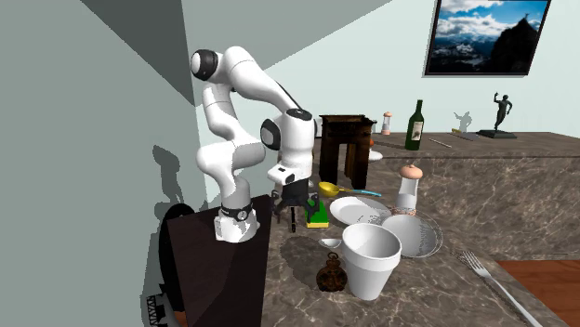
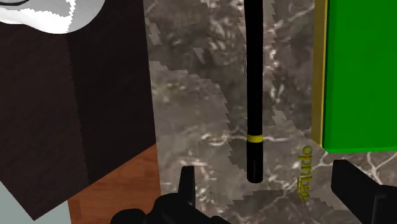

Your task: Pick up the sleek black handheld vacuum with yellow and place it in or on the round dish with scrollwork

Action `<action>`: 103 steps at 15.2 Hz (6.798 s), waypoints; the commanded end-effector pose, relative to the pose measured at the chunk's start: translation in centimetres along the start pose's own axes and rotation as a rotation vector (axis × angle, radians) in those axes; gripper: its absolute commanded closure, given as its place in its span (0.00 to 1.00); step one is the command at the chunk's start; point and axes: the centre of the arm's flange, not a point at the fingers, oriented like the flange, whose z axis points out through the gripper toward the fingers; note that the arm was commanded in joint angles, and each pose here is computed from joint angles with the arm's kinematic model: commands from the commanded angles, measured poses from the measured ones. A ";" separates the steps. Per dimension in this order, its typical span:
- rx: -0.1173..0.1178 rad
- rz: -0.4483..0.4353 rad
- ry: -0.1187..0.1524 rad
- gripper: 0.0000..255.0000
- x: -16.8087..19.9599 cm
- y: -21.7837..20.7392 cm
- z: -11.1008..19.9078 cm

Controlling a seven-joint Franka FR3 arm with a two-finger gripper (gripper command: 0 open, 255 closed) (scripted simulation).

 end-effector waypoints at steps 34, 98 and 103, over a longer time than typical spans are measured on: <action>0.000 0.001 0.000 1.00 -0.5 0.3 -5.5; 0.000 0.001 0.000 0.00 12.4 -33.5 -10.2; 0.000 0.001 0.000 0.00 12.4 -33.5 -10.2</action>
